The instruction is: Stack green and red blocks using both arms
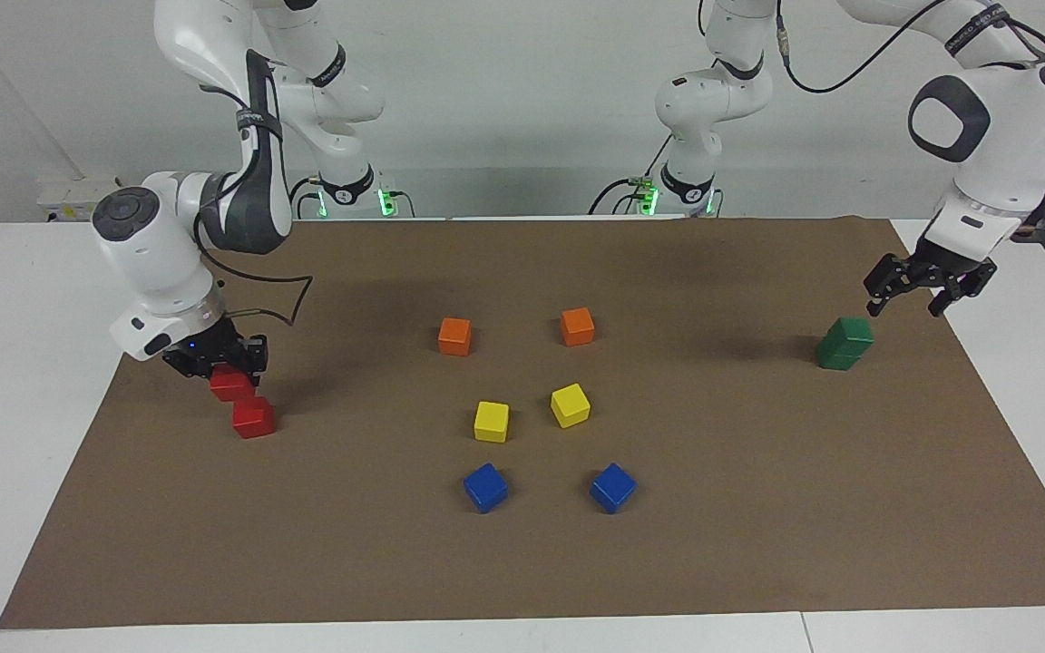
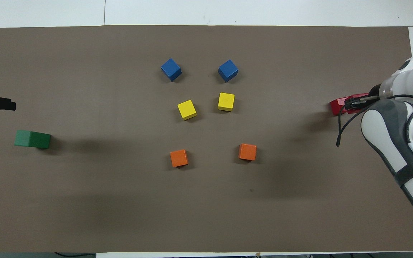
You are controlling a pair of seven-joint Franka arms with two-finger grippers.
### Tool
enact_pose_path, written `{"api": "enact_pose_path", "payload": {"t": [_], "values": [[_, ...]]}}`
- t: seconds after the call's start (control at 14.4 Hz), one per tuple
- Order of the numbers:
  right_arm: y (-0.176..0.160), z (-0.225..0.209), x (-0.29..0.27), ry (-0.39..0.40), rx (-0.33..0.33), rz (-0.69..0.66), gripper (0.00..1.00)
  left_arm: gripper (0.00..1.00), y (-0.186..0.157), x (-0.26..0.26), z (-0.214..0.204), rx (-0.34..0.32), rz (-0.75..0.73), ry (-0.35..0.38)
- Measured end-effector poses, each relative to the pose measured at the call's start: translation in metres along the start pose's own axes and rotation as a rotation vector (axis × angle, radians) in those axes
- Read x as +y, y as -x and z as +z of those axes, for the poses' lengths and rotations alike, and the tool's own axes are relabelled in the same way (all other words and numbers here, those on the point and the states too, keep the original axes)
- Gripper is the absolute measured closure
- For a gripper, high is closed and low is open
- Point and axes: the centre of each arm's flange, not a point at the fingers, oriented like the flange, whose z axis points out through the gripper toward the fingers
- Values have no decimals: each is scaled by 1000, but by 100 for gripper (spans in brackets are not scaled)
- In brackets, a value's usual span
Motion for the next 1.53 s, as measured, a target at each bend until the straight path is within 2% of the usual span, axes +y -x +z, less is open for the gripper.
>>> {"api": "enact_pose_path", "payload": {"t": [0.35, 0.63, 1.11, 1.53], "values": [[4, 15, 7, 6, 29, -5, 45, 0, 5, 26, -51, -84, -60, 14], [4, 29, 9, 9, 43, -4, 45, 0, 19, 28, -70, -117, -66, 16], [3, 34, 6, 9, 51, -9, 45, 0, 40, 45, -95, -141, -58, 15], [2, 34, 4, 9, 56, -12, 45, 0, 39, 85, -99, -139, -45, 13]]}}
